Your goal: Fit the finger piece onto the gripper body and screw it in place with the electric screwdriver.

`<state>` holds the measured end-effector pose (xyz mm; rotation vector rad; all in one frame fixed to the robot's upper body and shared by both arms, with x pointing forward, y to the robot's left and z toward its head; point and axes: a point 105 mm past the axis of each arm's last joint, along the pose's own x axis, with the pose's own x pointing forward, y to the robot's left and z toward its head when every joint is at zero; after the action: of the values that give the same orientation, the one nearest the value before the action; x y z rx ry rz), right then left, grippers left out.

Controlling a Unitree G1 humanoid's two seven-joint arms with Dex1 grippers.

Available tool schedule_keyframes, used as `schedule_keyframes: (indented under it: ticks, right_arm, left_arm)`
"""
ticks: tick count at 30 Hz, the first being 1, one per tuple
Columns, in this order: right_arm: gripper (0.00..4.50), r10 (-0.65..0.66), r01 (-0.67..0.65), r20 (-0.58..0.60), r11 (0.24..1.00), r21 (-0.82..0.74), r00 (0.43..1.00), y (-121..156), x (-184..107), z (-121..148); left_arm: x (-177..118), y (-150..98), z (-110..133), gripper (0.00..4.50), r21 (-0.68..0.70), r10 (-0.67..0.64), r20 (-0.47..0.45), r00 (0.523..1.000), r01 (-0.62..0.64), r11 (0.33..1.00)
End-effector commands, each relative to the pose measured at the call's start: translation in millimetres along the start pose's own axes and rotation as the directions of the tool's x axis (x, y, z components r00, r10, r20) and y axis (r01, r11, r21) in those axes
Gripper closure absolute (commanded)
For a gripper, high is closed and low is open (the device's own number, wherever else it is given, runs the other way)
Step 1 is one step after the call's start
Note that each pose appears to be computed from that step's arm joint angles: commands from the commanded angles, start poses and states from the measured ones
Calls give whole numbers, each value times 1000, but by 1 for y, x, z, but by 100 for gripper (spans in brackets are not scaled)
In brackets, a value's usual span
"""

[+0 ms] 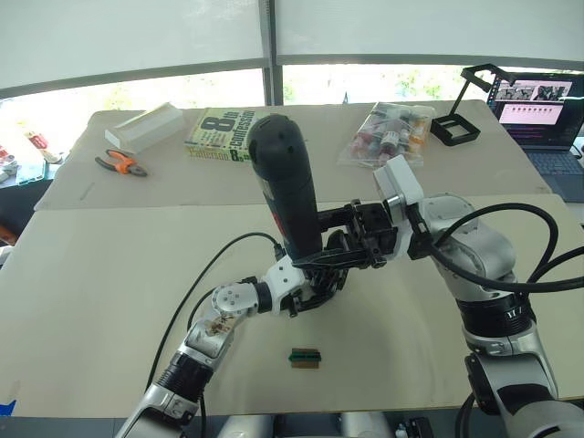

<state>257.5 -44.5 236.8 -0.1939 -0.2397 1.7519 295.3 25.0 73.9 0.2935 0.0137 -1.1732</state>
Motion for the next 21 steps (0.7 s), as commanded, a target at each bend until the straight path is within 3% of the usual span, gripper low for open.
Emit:
schedule_keyframes:
  ticks: [1, 21]
  right_arm:
    - [262, 18, -17, 8, 998, -64, 1000, 2, 1, 12]
    - [262, -134, 137, -37, 987, 84, 990, -12, -12, -27]
  left_arm:
    - [0, -3, 9, 222, 23, -13, 23, 1000, 12, 1000]
    - [1, -2, 10, 222, 29, -14, 24, 1000, 13, 1000]
